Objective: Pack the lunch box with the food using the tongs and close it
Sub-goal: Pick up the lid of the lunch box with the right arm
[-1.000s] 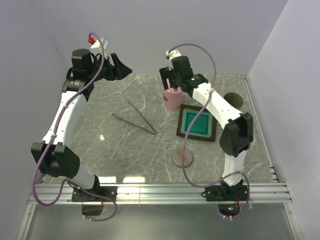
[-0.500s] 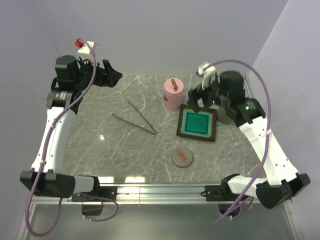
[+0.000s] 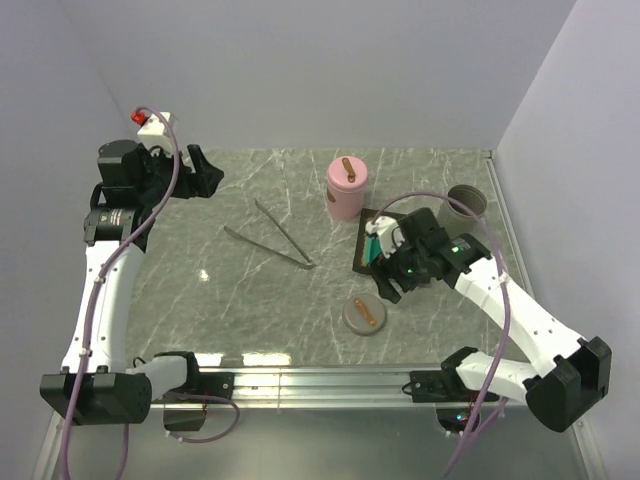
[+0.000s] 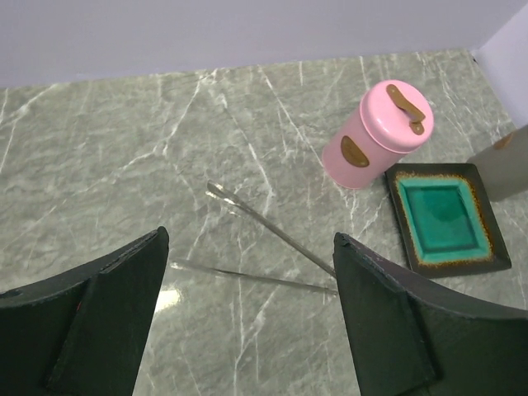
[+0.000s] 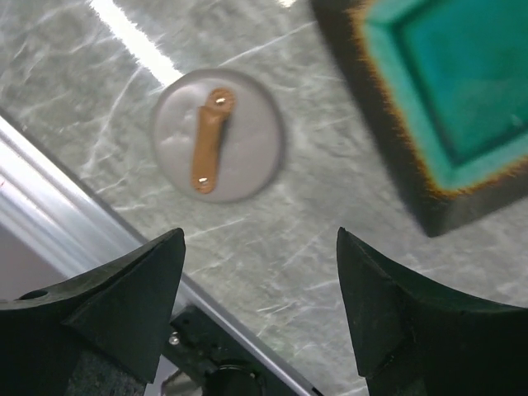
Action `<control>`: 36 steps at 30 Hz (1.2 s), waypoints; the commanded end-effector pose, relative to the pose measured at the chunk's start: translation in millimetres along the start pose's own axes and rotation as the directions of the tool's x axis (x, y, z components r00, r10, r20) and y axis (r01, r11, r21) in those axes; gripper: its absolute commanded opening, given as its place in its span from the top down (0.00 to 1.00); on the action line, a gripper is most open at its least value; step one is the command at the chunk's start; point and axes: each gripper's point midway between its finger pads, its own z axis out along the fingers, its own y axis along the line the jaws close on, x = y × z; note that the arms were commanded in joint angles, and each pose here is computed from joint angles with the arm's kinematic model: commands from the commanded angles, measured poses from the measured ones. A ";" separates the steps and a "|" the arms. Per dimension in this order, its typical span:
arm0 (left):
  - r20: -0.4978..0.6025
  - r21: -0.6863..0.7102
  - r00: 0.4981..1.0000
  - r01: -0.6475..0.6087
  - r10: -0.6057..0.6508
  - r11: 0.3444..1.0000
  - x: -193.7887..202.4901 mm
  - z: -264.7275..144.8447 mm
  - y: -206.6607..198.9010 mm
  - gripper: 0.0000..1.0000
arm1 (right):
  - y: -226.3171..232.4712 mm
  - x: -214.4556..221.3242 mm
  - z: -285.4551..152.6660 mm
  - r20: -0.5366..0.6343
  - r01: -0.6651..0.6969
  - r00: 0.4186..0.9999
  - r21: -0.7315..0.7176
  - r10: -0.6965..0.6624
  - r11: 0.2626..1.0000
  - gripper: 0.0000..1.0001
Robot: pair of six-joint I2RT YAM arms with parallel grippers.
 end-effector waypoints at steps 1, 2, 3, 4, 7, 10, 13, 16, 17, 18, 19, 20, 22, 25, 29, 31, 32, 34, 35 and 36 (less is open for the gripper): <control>0.051 -0.007 0.998 0.021 -0.021 1.000 -10.7 -11.3 0.9 0.14 | 8.0 1.2 13.5 -0.030 -0.017 0.999 0.014 0.018 1.000 0.20; 0.050 0.003 0.998 0.027 -0.028 1.000 -10.4 -10.3 0.2 0.14 | 10.7 1.1 17.4 -0.035 -0.020 0.999 0.006 0.020 1.000 0.21; 0.050 -0.001 0.998 0.039 -0.039 0.999 -9.8 -9.9 2.1 0.14 | 13.3 2.0 25.1 -0.043 -0.018 0.999 -0.003 0.018 1.000 0.21; 0.049 -0.001 0.998 0.043 -0.043 0.999 -9.1 -9.7 2.8 0.14 | 15.5 2.2 28.9 -0.054 -0.023 0.998 -0.006 0.023 1.000 0.21; 0.039 0.012 0.998 0.057 -0.057 0.998 -4.6 -7.4 2.3 0.14 | 17.5 2.5 43.8 -0.075 -0.030 0.997 -0.004 0.029 1.000 0.23; 0.020 0.017 0.997 0.071 -0.072 0.997 2.0 -4.5 2.8 0.14 | 26.3 2.7 53.6 -0.096 -0.034 0.995 -0.042 0.030 0.999 0.25; 0.013 0.020 0.996 0.086 -0.087 0.996 4.8 -2.3 3.2 0.14 | 29.2 5.7 61.7 -0.115 -0.031 0.993 -0.046 0.026 0.998 0.28; 0.014 0.041 0.994 0.104 -0.105 0.994 5.3 -0.8 0.5 0.14 | 37.0 9.9 72.6 -0.137 -0.019 0.990 -0.062 0.011 0.998 0.31; 0.012 0.041 0.993 0.114 -0.114 0.993 6.4 0.2 1.4 0.14 | 38.6 10.1 74.6 -0.139 -0.018 0.990 -0.065 0.008 0.998 0.32; 0.013 0.039 0.993 0.118 -0.119 0.992 6.5 0.1 2.8 0.15 | 39.4 9.1 78.6 -0.153 -0.018 0.988 -0.062 0.009 0.998 0.33; 0.010 0.038 0.993 0.120 -0.120 0.992 7.4 0.5 3.4 0.14 | 40.5 8.7 80.2 -0.162 -0.015 0.987 -0.065 0.004 0.998 0.35; 0.009 0.036 0.992 0.122 -0.123 0.992 7.9 1.1 4.3 0.14 | 42.4 9.0 82.7 -0.168 -0.007 0.986 -0.064 -0.004 0.998 0.38; 0.007 0.041 0.992 0.123 -0.123 0.992 8.4 0.9 3.5 0.14 | 46.4 11.2 88.8 -0.190 0.003 0.982 -0.069 -0.016 0.998 0.39; 0.005 0.043 0.992 0.126 -0.126 0.991 6.7 2.1 3.7 0.15 | 54.6 16.5 97.7 -0.234 0.037 0.971 -0.069 -0.052 0.997 0.39; 0.005 0.045 0.992 0.126 -0.126 0.991 5.0 3.2 3.8 0.15 | 54.3 19.0 107.1 -0.266 0.050 0.962 -0.050 -0.062 0.997 0.41; 0.003 0.049 0.992 0.126 -0.126 0.991 4.8 3.4 3.1 0.15 | 53.2 21.9 111.2 -0.288 0.050 0.956 -0.043 -0.060 0.998 0.43; 0.003 0.051 0.992 0.127 -0.127 0.991 5.2 3.7 2.7 0.15 | 52.9 22.1 112.5 -0.293 0.048 0.954 -0.042 -0.058 0.998 0.44; 0.004 0.051 0.992 0.125 -0.125 0.991 4.9 3.8 2.7 0.15 | 53.8 25.6 115.3 -0.313 0.048 0.948 -0.045 -0.060 0.998 0.51; 0.005 0.050 0.992 0.125 -0.125 0.991 5.1 3.5 2.9 0.15 | 53.4 26.1 116.4 -0.319 0.050 0.946 -0.044 -0.061 0.998 0.52; 0.006 0.051 0.992 0.124 -0.124 0.991 4.8 4.1 2.8 0.15 | 52.7 28.3 119.0 -0.335 0.053 0.940 -0.041 -0.063 0.998 0.53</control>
